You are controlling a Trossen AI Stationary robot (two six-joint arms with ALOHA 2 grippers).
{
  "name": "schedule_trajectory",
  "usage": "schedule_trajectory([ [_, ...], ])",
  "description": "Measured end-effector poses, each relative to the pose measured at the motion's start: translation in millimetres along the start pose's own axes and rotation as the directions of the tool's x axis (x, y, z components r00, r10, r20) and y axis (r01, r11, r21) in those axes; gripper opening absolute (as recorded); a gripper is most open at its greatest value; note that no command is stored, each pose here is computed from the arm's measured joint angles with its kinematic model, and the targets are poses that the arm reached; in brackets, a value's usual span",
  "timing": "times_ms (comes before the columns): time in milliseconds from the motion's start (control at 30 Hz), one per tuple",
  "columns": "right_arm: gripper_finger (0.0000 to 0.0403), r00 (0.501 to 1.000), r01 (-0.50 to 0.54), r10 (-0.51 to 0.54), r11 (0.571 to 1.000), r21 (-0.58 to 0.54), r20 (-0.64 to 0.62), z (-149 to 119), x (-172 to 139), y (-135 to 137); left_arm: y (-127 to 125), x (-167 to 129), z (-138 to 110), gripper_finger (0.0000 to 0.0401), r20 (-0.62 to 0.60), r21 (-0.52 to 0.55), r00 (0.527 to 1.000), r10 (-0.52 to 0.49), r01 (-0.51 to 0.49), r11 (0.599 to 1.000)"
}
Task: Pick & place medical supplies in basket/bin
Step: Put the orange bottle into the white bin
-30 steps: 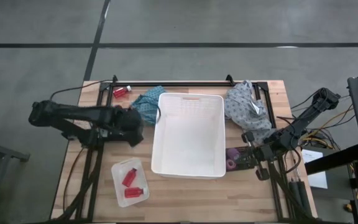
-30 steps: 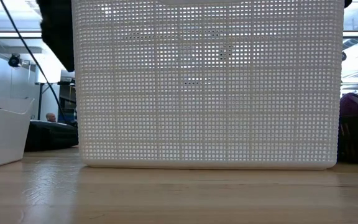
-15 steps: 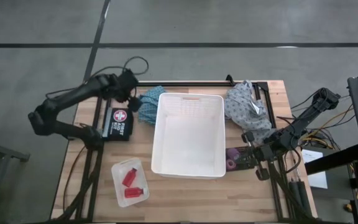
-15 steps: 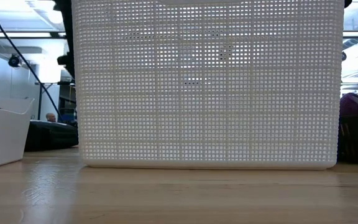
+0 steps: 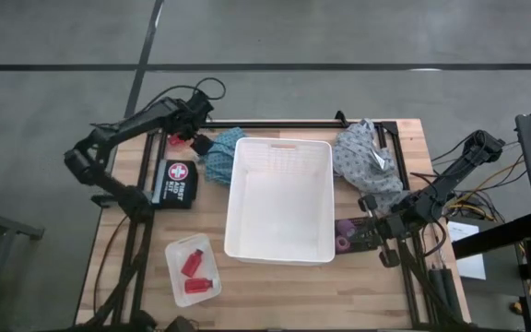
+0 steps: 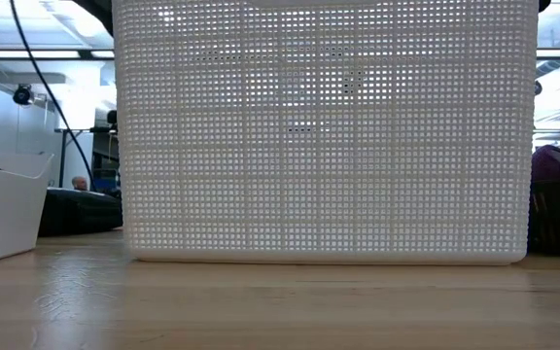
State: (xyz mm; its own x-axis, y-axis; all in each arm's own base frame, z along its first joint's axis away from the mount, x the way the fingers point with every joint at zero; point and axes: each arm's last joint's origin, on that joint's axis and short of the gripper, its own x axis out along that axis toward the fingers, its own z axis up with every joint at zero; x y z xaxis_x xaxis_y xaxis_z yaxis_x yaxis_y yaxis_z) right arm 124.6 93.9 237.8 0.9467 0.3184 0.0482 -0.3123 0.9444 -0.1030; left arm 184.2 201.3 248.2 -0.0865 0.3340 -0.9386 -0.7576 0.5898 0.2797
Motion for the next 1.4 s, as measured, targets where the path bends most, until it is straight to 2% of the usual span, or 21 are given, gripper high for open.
schedule_trajectory([
  [267, 0.0008, 1.0, 0.0, 0.0, 1.0, 0.0, 0.0, 0.0, 0.0, 0.0, 12.5, 28.6, 27.3, 0.0289, -0.077, -0.018, 0.996, 0.043, -0.044, 0.999],
  [400, 0.0008, 1.0, 0.0, 0.0, 1.0, 0.0, 0.0, 0.0, 0.0, 0.0, 26.9, 52.7, 30.4, 0.0289, -0.158, -0.05, 0.986, 0.046, -0.054, 0.997],
  [567, 0.0008, 1.0, 0.0, 0.0, 1.0, 0.0, 0.0, 0.0, 0.0, 0.0, 47.0, 74.0, 29.2, 0.0289, -0.212, -0.094, 0.977, -0.004, -0.017, 0.995],
  [667, 0.0008, 1.0, 0.0, 0.0, 1.0, 0.0, 0.001, 0.1, 0.0, 0.0, 55.2, 79.0, 30.7, 0.0289, -0.19, -0.079, 0.981, -0.033, 0.018, 0.997],
  [1033, 0.0008, 1.0, 0.0, 0.0, 1.0, 0.0, 0.0, 0.0, 0.0, 0.0, 60.0, 81.2, 39.7, 0.0289, -0.092, -0.033, 0.996, -0.016, 0.013, 0.999],
  [1267, 0.0008, 1.0, 0.0, 0.0, 1.0, 0.0, 0.0, 0.0, 0.0, 0.0, 59.8, 82.9, 38.2, 0.0289, -0.1, -0.033, 0.995, 0.002, -0.006, 0.999],
  [1400, 0.0008, 1.0, 0.0, 0.0, 1.0, 0.0, 0.0, 0.0, 0.0, 0.0, 57.3, 95.0, 37.5, 0.0289, -0.127, -0.027, 0.992, 0.002, -0.006, 1.0],
])
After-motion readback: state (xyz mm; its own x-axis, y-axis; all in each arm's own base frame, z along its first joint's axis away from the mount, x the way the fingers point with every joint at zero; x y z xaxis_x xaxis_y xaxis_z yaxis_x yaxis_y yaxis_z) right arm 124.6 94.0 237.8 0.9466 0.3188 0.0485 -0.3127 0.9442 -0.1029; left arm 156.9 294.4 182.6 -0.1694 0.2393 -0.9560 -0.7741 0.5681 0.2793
